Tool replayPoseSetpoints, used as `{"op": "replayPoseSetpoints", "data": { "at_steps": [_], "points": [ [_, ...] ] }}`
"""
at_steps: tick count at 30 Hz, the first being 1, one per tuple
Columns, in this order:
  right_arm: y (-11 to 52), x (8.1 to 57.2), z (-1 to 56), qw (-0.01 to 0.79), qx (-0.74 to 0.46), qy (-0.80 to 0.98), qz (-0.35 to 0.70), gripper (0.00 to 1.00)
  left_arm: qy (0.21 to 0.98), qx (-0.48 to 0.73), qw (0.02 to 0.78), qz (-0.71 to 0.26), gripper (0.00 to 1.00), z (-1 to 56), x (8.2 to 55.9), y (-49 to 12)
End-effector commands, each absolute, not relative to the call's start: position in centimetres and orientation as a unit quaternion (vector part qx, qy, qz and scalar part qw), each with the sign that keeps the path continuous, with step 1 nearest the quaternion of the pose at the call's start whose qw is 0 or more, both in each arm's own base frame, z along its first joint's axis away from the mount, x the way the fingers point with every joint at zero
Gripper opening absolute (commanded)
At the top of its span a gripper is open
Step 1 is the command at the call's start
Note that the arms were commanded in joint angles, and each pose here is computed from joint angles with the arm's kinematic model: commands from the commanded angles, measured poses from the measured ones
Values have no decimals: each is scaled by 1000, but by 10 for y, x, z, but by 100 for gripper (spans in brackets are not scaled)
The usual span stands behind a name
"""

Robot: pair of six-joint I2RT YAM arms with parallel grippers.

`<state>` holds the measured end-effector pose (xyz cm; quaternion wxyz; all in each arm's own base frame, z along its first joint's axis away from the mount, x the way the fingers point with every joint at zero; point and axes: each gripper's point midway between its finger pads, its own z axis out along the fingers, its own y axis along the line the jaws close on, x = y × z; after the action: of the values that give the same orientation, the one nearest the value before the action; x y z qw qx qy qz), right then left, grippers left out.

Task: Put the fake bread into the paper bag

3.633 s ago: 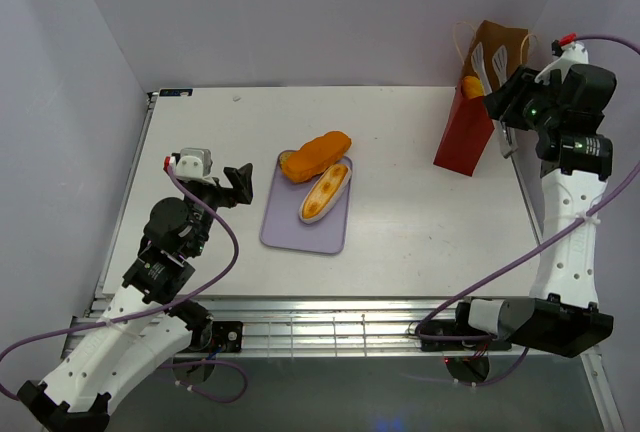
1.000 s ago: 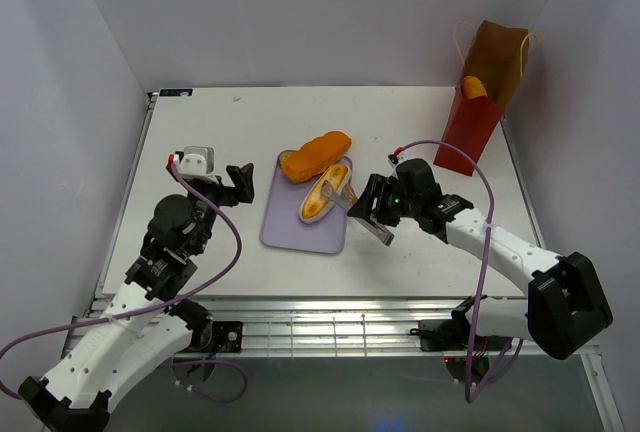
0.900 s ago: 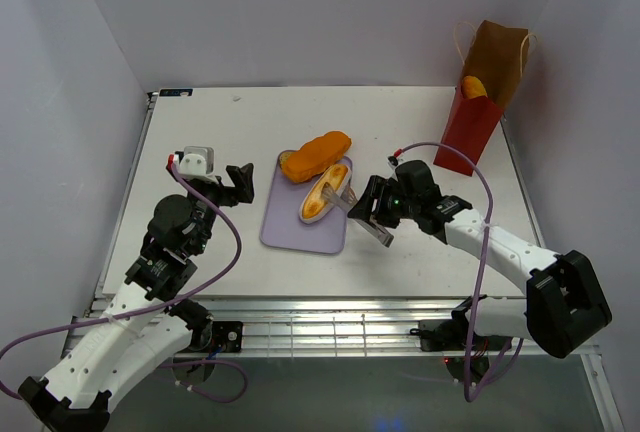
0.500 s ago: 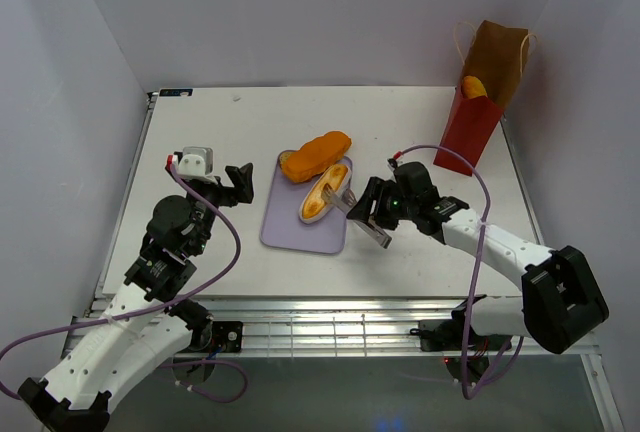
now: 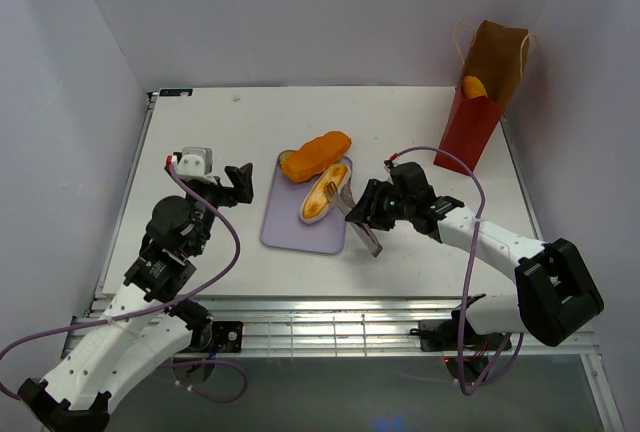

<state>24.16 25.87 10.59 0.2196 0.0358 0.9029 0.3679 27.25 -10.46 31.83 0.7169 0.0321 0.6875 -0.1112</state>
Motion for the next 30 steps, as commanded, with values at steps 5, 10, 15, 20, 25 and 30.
{"op": "replayPoseSetpoints", "data": {
  "at_steps": [5,10,15,20,25,30],
  "points": [
    [271,247,117,225,20,891,394,44,678,33,724,-121,98,325,270,-106],
    [273,246,119,221,15,891,396,38,677,34,725,-122,98,325,270,-107],
    [272,245,130,228,12,887,402,34,677,34,725,-122,98,325,269,-107],
    [269,241,135,234,11,884,404,25,677,34,725,-122,98,325,269,-107],
    [268,240,141,241,8,881,407,22,677,34,725,-122,98,325,270,-107],
    [265,238,148,250,5,879,406,22,677,34,725,-122,98,325,269,-107]
  ]
}}
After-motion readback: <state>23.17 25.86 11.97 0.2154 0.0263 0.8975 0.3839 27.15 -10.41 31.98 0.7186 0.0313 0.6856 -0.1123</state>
